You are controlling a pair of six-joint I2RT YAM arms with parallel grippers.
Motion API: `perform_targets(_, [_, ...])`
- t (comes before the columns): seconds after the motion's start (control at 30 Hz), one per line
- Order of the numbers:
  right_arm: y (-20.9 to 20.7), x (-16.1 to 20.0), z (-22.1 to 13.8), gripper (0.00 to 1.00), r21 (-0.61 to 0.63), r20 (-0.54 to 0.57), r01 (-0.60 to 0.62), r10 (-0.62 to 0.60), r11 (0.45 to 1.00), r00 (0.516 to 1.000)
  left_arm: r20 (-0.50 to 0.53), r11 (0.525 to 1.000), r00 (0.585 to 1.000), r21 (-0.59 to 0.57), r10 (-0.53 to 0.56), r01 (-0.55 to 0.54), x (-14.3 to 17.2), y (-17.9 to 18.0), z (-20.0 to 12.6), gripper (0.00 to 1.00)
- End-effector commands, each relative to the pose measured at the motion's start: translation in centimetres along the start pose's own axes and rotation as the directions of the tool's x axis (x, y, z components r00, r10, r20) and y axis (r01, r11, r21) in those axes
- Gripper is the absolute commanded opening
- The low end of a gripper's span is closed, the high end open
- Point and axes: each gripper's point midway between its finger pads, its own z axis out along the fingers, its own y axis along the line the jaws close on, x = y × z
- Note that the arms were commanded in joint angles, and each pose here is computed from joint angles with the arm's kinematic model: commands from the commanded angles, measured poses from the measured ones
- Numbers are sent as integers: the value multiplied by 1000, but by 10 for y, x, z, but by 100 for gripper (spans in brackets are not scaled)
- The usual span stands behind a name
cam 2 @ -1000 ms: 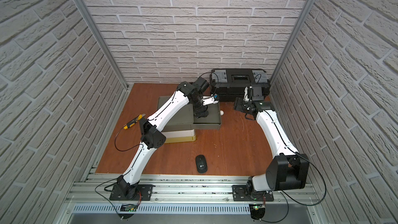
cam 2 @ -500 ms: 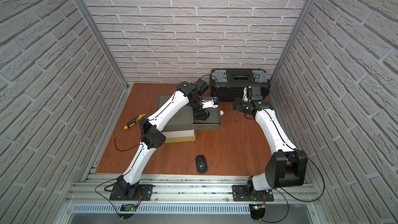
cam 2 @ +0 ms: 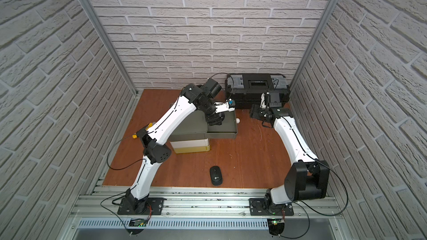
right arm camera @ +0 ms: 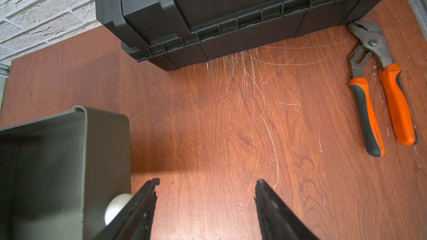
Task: Take the mice out of the drawer
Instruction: Pick up the mouse from the drawer, then place the mouse at the center of the board.
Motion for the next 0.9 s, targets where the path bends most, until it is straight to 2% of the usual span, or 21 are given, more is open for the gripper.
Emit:
perform_targets(0.0, [3,-5,1,70,-24,27,-1,1,1000,1000,104,991,993,-124,61,-48,-27,-10,-66,38])
perform_targets(0.1, [4,-4,1,69,-28,25,4,-3,1000,1000,81,992,996,-126,42,-31,-21,-35,-86,38])
perform_targets(0.23, [3,-3,0,69,-24,27,7,-6,1000,1000,11,989,999,-135,-49,50,9,-75,-93,35])
perform_targets(0.3, [6,-3,2,69,-43,23,3,-2,999,1000,13,987,996,-139,-83,84,23,-98,-95,34])
perform_targets(0.4, [10,-2,4,69,-64,15,0,1,998,1000,37,977,982,-104,-185,188,42,-131,-108,35])
perform_targets(0.5, [10,-3,2,69,-66,23,2,0,998,1000,-23,951,953,-79,-302,299,73,-161,-107,36])
perform_targets(0.6, [12,-5,-1,69,-72,33,7,-4,997,999,-111,912,905,-70,-411,405,108,-184,-86,36])
perform_targets(0.7, [14,-5,-3,69,-85,36,8,-5,996,999,-164,874,859,-66,-485,481,133,-199,-45,36])
perform_targets(0.8, [17,-3,-4,69,-98,34,9,-6,995,999,-118,829,821,-82,-559,553,140,-199,-5,36])
perform_targets(0.87, [17,-2,-5,69,-99,34,13,-10,995,999,-80,781,776,-60,-625,622,136,-196,18,38])
